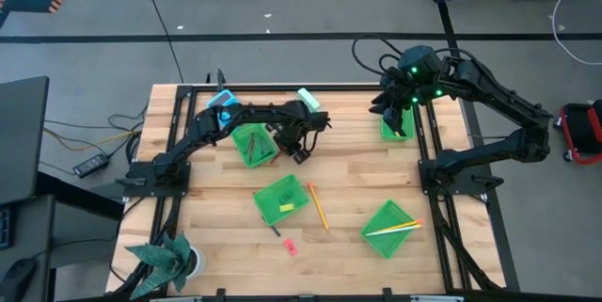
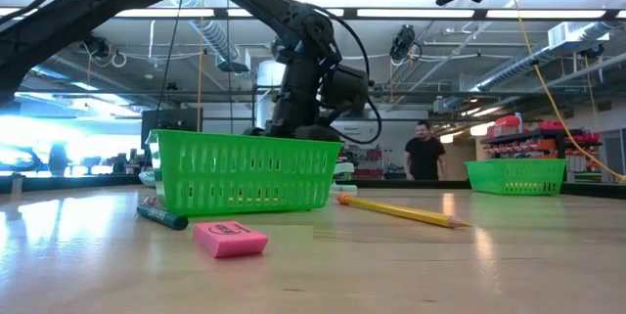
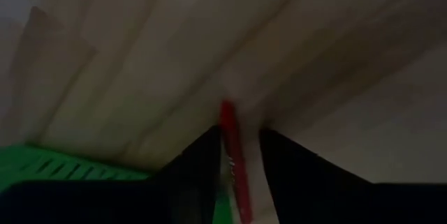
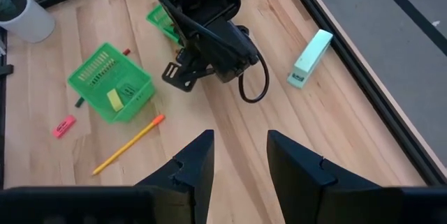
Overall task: Sort crayons/erasers/pens/pencils in bins
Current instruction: Put the top red crayon into the top left green bin
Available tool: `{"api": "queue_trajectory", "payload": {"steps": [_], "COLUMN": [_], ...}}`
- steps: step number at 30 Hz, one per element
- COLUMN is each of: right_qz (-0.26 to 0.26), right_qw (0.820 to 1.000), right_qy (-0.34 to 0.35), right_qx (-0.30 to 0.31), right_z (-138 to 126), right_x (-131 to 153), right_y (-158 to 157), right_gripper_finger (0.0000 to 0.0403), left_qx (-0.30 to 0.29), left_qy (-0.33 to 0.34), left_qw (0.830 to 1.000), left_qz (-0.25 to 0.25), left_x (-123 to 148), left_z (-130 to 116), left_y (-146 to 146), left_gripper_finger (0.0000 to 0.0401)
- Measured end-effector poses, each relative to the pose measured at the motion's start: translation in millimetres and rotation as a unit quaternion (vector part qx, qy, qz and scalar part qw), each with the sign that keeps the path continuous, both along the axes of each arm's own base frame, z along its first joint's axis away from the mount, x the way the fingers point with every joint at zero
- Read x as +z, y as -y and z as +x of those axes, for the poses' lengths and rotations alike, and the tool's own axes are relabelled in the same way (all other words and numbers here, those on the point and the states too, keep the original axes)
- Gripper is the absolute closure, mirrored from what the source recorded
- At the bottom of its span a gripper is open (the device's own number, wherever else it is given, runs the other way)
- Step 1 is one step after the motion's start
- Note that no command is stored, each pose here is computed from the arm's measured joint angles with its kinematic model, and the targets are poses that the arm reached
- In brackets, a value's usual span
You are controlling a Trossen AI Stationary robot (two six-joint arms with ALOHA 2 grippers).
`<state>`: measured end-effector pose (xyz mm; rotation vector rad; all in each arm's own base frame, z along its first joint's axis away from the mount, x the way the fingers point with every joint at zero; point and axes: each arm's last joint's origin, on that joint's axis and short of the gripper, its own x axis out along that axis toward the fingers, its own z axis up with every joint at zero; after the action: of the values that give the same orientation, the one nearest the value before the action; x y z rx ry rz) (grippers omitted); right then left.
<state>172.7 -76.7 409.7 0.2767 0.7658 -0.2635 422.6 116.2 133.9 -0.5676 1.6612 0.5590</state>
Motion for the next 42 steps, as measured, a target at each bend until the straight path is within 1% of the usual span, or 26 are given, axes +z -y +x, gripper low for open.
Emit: {"api": "queue_trajectory", "payload": {"steps": [6, 12, 20, 24, 27, 30, 34, 38, 42], "right_qz": [-0.009, -0.017, -0.017, -0.017, -0.011, -0.001, -0.001, -0.022, -0.037], "right_qw": [1.000, 1.000, 1.000, 1.000, 1.000, 1.000, 1.000, 0.999, 0.998], "right_qy": [-0.002, -0.003, -0.003, -0.003, -0.002, 0.000, 0.007, 0.022, 0.036], "right_qx": [0.010, 0.018, 0.018, 0.018, 0.011, 0.001, -0.003, -0.011, -0.025], "right_z": [0.0, 0.0, 0.0, 0.0, 0.0, 0.1, 1.1, 3.4, 5.4], "right_x": [0.0, 0.0, 0.0, 0.0, 0.0, 0.1, 1.0, 3.9, 6.7], "right_y": [0.0, 0.0, 0.0, 0.0, 0.0, 0.0, 0.5, 2.5, 4.5], "right_gripper_finger": [0.0265, 0.0265, 0.0265, 0.0265, 0.0265, 0.0265, 0.0265, 0.0265, 0.0265], "left_qx": [0.002, 0.022, 0.015, 0.015, 0.009, -0.007, -0.031, -0.050, -0.062], "left_qy": [0.005, 0.006, 0.009, 0.012, 0.017, 0.030, 0.068, 0.094, 0.106], "left_qw": [1.000, 1.000, 1.000, 1.000, 1.000, 0.999, 0.997, 0.994, 0.992], "left_qz": [-0.001, 0.002, 0.002, -0.005, -0.006, -0.012, -0.009, 0.000, 0.006], "left_x": [-0.1, -0.2, -0.5, -0.5, 0.6, 5.8, 20.5, 37.6, 56.2], "left_z": [1.3, 2.1, 3.6, 3.8, 4.4, 8.4, 18.6, 25.3, 27.2], "left_y": [1.2, 3.1, 6.2, 6.5, 6.8, 5.8, 4.3, 1.7, -3.0], "left_gripper_finger": [0.0303, 0.0327, 0.0364, 0.0368, 0.0360, 0.0354, 0.0362, 0.0370, 0.0362]}}
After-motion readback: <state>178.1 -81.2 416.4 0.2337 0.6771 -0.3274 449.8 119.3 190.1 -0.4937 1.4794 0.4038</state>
